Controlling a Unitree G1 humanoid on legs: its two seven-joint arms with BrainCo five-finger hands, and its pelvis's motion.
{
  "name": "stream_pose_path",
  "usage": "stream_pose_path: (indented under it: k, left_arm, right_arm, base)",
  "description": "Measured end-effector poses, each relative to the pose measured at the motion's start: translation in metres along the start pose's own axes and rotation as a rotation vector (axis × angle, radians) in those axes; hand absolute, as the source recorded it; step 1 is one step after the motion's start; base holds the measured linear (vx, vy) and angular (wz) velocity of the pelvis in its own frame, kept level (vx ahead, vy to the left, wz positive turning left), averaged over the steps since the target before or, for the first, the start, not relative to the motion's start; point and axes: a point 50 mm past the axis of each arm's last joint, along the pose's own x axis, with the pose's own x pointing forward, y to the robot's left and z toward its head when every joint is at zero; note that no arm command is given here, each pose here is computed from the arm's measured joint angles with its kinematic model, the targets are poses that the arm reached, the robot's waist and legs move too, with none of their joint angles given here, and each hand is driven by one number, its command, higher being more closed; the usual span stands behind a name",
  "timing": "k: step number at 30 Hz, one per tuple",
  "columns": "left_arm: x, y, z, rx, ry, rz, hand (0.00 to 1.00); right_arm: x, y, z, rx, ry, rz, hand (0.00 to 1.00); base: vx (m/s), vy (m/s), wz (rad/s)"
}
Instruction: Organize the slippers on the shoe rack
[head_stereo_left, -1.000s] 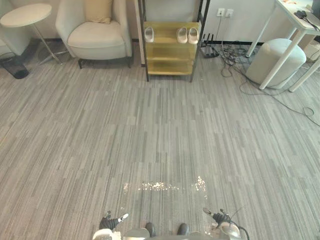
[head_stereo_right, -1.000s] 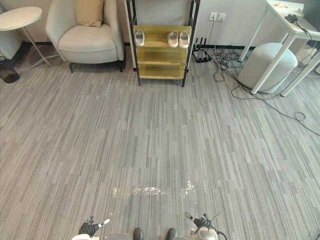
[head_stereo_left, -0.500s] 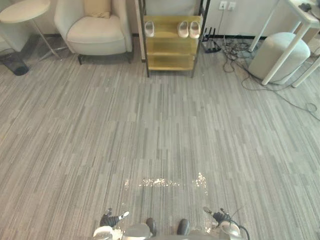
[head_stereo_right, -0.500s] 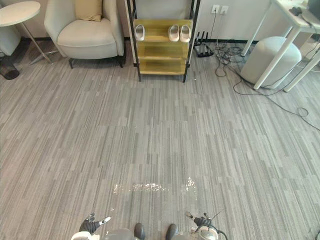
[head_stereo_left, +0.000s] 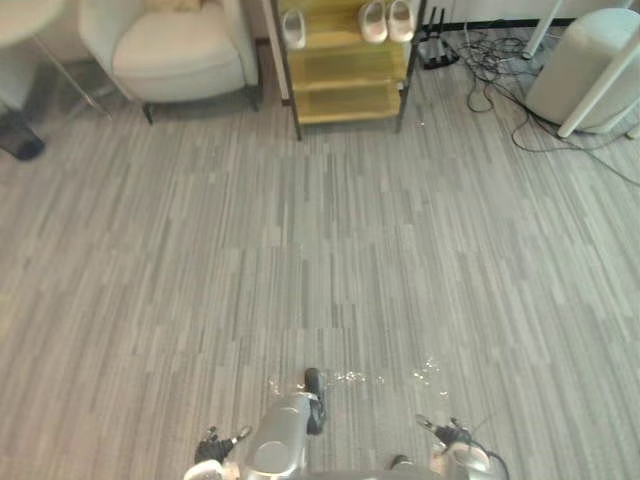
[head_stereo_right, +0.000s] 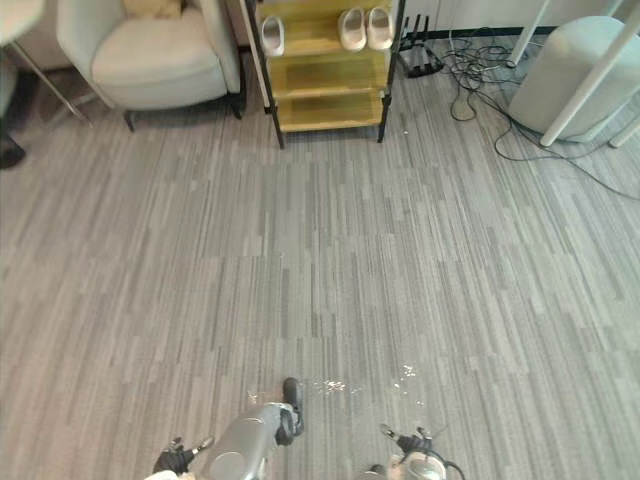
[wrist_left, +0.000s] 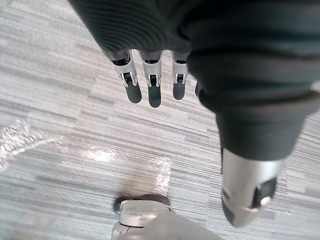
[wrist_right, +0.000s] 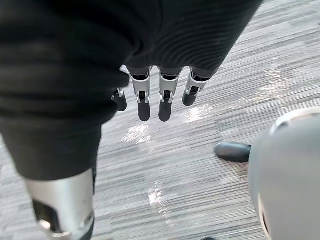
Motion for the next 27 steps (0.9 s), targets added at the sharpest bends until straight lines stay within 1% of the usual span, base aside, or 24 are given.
stream_pose_path:
  k: [3,6,10,13,16,18,22,27]
  left_arm:
    - [0.001,0.005,0.003,0.047,-0.013,0.001,0.0]
    - [0.001,0.006,0.004,0.049,-0.017,0.003,0.0]
    - [0.002,-0.006,0.014,0.032,-0.049,-0.027,0.0]
    - [0.002,0.002,0.011,0.04,-0.042,-0.006,0.0]
    - [-0.001,-0.021,0.006,-0.016,-0.019,-0.048,0.0]
    - [0.0,-0.025,0.01,-0.017,-0.025,-0.061,0.0]
    - [0.002,-0.023,0.019,-0.018,-0.054,-0.079,0.0]
    - [0.002,-0.023,0.035,-0.016,-0.117,-0.093,0.0]
  right_arm:
    - [-0.001,0.003,0.002,-0.019,-0.014,0.015,0.0]
    - [0.0,0.005,0.009,-0.038,-0.04,0.027,0.0]
    - [0.002,0.003,0.03,-0.061,-0.118,0.031,0.0]
    - [0.001,0.003,0.024,-0.08,-0.111,0.043,0.0]
    - [0.005,-0.009,0.04,-0.082,-0.148,0.016,0.0]
    - [0.005,-0.008,0.036,-0.064,-0.132,0.015,0.0]
    - [0.003,-0.006,0.018,-0.098,-0.083,0.03,0.0]
    - [0.003,-0.004,0.013,-0.094,-0.051,0.026,0.0]
  base:
    - [0.49,0.151,-0.2]
    - [0.49,0.046,-0.09]
    - [0.56,-0.128,0.14]
    - [0.47,-0.206,0.41]
    - [0.55,-0.25,0.36]
    - [0.5,-0.276,0.3]
    - [0.39,-0.186,0.12]
    - [0.37,-0.012,-0.11]
